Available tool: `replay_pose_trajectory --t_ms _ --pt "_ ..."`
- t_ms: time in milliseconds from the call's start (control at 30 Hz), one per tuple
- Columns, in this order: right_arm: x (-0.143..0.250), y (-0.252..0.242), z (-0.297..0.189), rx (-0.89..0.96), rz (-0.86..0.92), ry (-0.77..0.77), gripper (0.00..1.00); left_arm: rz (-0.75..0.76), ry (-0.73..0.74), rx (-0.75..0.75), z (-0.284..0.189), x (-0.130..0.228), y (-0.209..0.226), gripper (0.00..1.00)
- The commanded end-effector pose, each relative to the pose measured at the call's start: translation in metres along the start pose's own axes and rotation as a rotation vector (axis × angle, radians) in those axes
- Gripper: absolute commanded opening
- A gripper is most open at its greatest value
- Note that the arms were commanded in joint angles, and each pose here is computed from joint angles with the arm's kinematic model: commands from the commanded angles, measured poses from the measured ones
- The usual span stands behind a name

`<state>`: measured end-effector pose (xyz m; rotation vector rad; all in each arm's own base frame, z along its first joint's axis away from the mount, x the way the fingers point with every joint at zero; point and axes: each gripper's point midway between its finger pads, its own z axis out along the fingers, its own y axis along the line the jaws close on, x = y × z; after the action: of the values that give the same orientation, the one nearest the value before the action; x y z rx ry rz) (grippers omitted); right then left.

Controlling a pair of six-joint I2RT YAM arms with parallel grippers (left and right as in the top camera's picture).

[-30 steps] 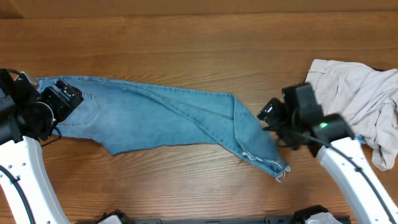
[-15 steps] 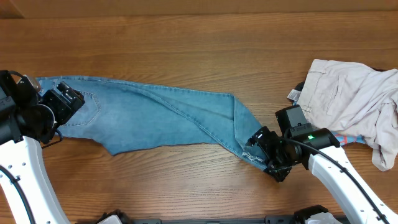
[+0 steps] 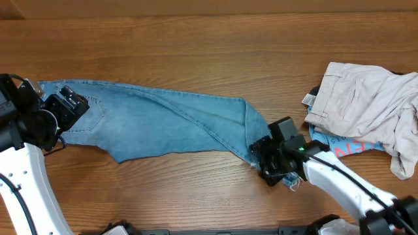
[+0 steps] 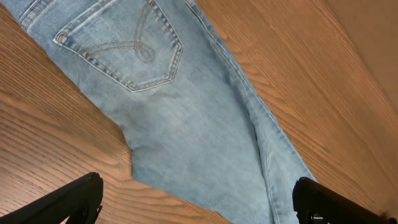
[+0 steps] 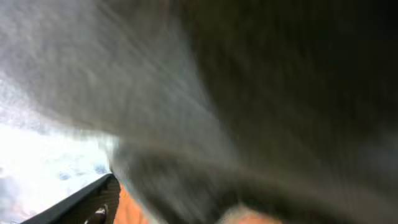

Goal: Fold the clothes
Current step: 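Pull the jeans leg rightward with the right gripper to straighten it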

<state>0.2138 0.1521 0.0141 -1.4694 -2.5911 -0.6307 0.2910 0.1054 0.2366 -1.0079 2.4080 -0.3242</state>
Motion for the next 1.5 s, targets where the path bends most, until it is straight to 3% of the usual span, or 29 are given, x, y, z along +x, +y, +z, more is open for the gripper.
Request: replay_pose_trajectory --t_ms 0,100,200,233,367,567,633,733,767,900,1033,1067,1100,1133,1167,1200,1267,1367,1467 --pt "-0.013 0.002 0.007 -0.002 -0.002 -0.065 0.66 0.032 -0.007 -0.007 -0.001 -0.001 0.0 1.0" --pt "-0.023 0.008 0.002 0.0 -0.046 -0.13 0.53 0.032 -0.014 -0.026 -0.001 -0.002 0.003 1.0" --pt "-0.027 0.014 -0.002 -0.006 -0.05 -0.157 0.24 0.032 -0.014 -0.026 -0.001 -0.002 0.003 1.0" --pt "-0.028 0.014 -0.003 -0.005 -0.054 -0.163 0.22 0.032 -0.014 -0.026 -0.001 -0.002 0.003 1.0" --pt "-0.027 0.038 -0.013 -0.05 -0.173 -0.176 0.22 0.032 -0.014 -0.026 -0.001 -0.002 0.003 1.0" --pt "-0.023 0.062 -0.038 -0.049 -0.27 -0.193 0.3 0.032 -0.014 -0.026 -0.001 -0.002 0.003 1.0" --pt "-0.025 0.06 -0.038 -0.04 -0.269 -0.202 0.26 0.032 -0.014 -0.026 -0.001 -0.002 0.003 1.0" --pt "-0.036 0.063 -0.041 -0.041 -0.268 -0.27 0.06 0.031 -0.013 -0.026 -0.001 -0.002 0.003 1.0" --pt "-0.04 0.066 -0.042 -0.049 -0.278 -0.297 0.04 0.032 -0.014 -0.026 -0.001 -0.002 0.003 1.0" --pt "-0.054 0.107 -0.054 -0.189 -0.422 -0.388 0.04 0.031 -0.013 -0.026 -0.001 -0.002 0.003 1.0" --pt "-0.089 0.13 -0.076 -0.278 -0.395 -0.523 0.04 0.032 -0.014 -0.027 -0.001 -0.002 0.003 1.0" --pt "-0.102 0.132 -0.083 -0.279 -0.414 -0.569 0.06 0.031 -0.013 -0.026 -0.001 -0.002 0.003 1.0" --pt "-0.11 0.137 -0.088 -0.286 -0.456 -0.602 0.17 0.032 -0.014 -0.026 -0.001 -0.002 0.003 1.0" --pt "-0.114 0.141 -0.091 -0.29 -0.493 -0.622 0.38 0.032 -0.014 -0.026 -0.001 -0.002 0.003 1.0" --pt "-0.118 0.144 -0.093 -0.292 -0.528 -0.643 0.52 0.032 -0.014 -0.026 -0.001 -0.002 0.003 1.0" --pt "-0.121 0.148 -0.095 -0.293 -0.567 -0.667 0.74 0.032 -0.014 -0.026 -0.001 -0.002 0.003 1.0" --pt "-0.129 0.153 -0.102 -0.28 -0.598 -0.728 0.92 0.032 -0.014 -0.026 -0.001 -0.002 0.003 1.0" --pt "-0.129 0.163 -0.136 -0.189 -0.651 -0.773 1.0 0.07 -0.012 -0.023 -0.001 -0.002 0.002 1.0" --pt "-0.128 0.155 -0.182 -0.043 -0.603 -0.8 1.0 0.076 -0.006 -0.018 -0.001 -0.001 0.002 1.0"
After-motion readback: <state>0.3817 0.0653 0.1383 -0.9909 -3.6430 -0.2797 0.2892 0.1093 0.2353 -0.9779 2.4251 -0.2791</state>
